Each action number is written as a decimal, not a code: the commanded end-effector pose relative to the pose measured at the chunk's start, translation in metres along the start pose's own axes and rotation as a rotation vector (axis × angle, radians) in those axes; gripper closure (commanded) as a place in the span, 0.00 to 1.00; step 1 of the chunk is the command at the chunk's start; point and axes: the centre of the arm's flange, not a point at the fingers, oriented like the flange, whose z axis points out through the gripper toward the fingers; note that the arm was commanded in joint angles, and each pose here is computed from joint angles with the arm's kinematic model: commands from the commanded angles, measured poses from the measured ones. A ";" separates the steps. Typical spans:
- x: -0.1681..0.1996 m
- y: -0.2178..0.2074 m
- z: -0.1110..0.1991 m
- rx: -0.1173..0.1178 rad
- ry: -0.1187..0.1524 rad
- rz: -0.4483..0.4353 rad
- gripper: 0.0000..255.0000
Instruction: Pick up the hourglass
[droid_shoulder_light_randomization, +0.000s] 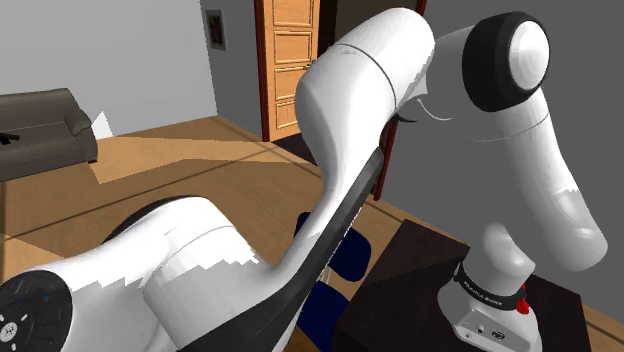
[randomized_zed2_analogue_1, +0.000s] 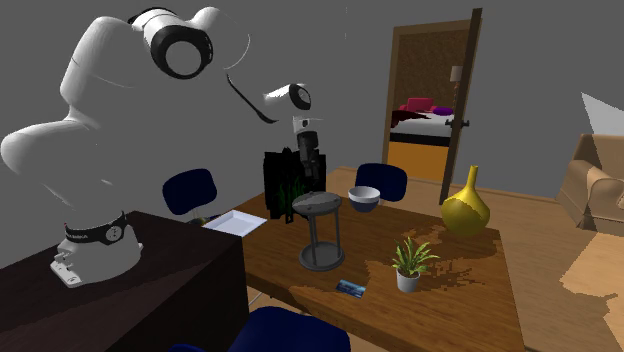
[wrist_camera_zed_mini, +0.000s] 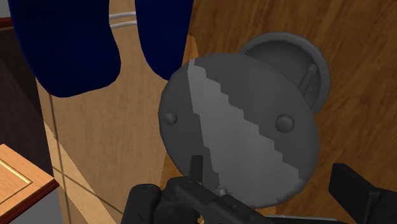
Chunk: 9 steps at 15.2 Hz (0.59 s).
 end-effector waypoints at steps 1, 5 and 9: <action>-0.001 -0.025 0.012 -0.021 0.013 -0.008 0.00; -0.007 -0.034 0.030 -0.021 0.013 -0.008 0.00; -0.012 -0.042 0.046 -0.021 0.013 -0.008 0.00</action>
